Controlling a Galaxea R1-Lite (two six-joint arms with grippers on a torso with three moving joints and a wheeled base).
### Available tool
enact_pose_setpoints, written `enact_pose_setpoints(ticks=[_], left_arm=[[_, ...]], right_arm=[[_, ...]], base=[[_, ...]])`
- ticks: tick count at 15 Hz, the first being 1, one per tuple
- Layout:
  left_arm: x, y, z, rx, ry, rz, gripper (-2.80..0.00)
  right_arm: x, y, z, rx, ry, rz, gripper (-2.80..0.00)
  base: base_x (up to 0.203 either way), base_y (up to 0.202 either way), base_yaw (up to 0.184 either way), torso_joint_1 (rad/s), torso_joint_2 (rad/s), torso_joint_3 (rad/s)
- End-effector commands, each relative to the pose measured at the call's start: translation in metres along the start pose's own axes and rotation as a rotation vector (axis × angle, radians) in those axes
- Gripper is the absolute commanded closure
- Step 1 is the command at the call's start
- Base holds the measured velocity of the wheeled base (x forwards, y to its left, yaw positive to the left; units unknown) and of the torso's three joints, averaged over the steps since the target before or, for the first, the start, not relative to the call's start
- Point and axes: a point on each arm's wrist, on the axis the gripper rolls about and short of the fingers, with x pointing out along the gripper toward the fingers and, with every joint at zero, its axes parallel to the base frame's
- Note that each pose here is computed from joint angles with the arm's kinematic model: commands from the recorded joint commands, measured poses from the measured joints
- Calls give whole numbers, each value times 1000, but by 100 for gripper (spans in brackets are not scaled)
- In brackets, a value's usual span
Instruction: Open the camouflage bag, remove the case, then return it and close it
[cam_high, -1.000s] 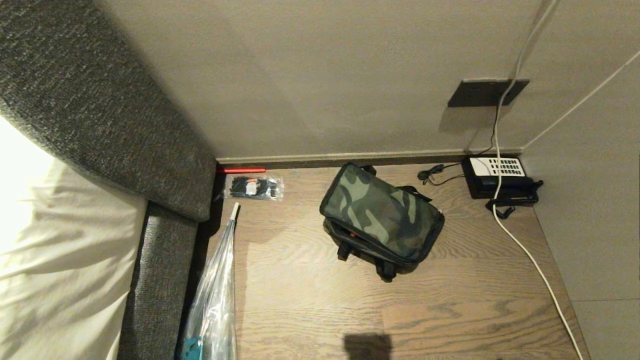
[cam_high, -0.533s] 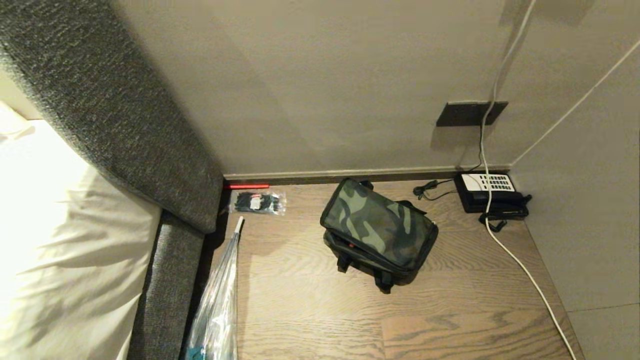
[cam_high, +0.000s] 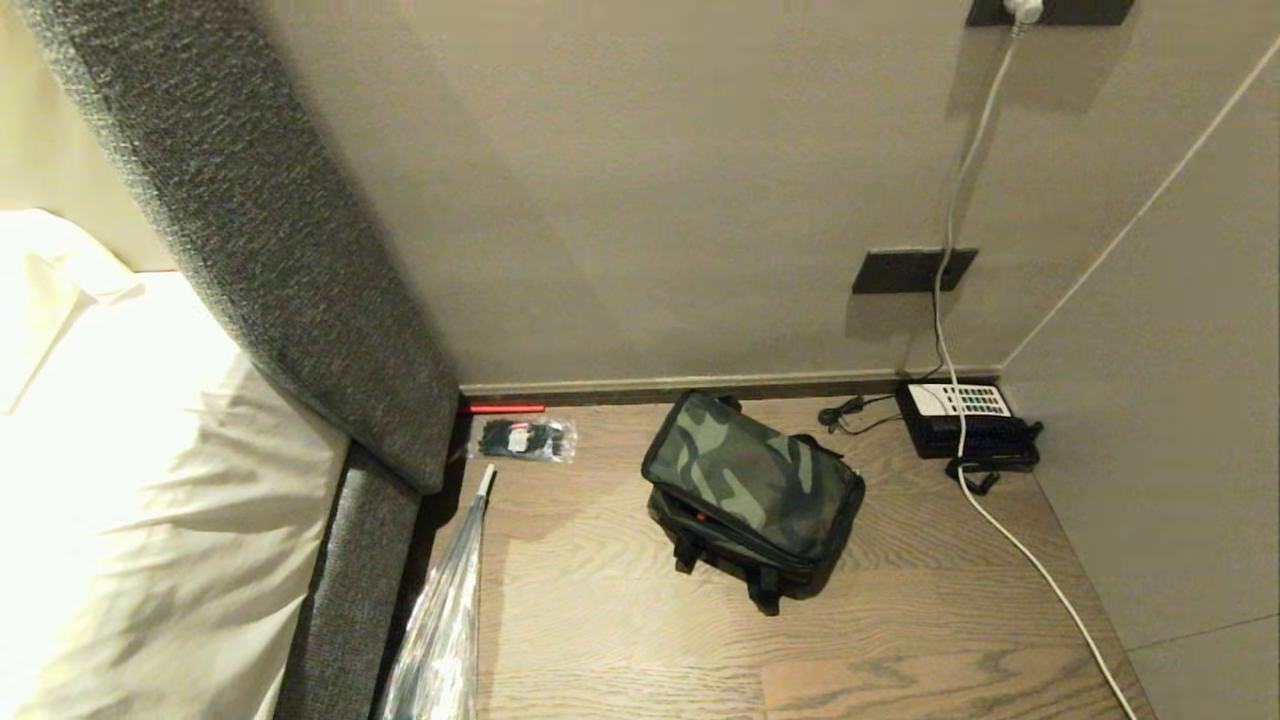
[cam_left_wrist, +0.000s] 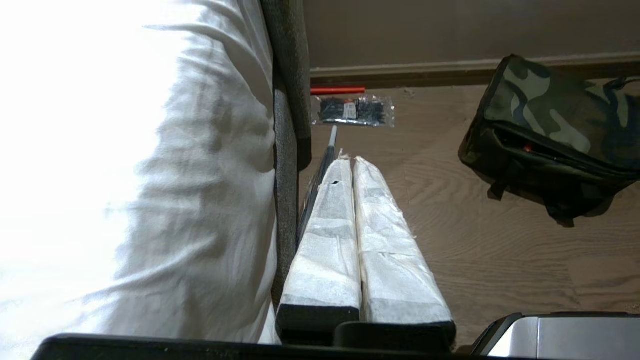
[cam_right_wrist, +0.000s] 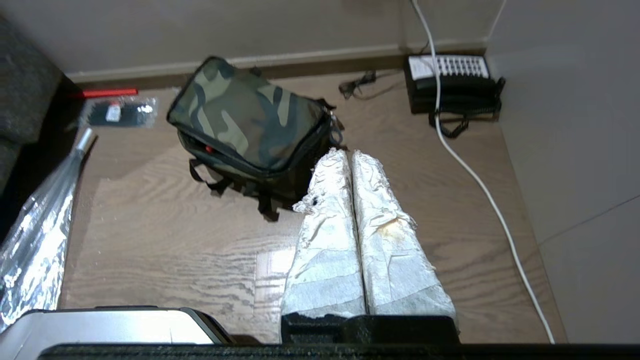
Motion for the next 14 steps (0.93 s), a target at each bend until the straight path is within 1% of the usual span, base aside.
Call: enact_pose_setpoints(ticks=[1, 14], left_arm=[[0, 0, 0, 0, 0, 1, 0], [0, 0, 0, -3, 0, 1, 0]], right_arm=[[-2, 0, -1, 0, -26, 2, 0], [-2, 0, -1, 0, -26, 2, 0]], base=[[0, 0, 0, 6, 2, 207], [0, 0, 0, 1, 2, 204]])
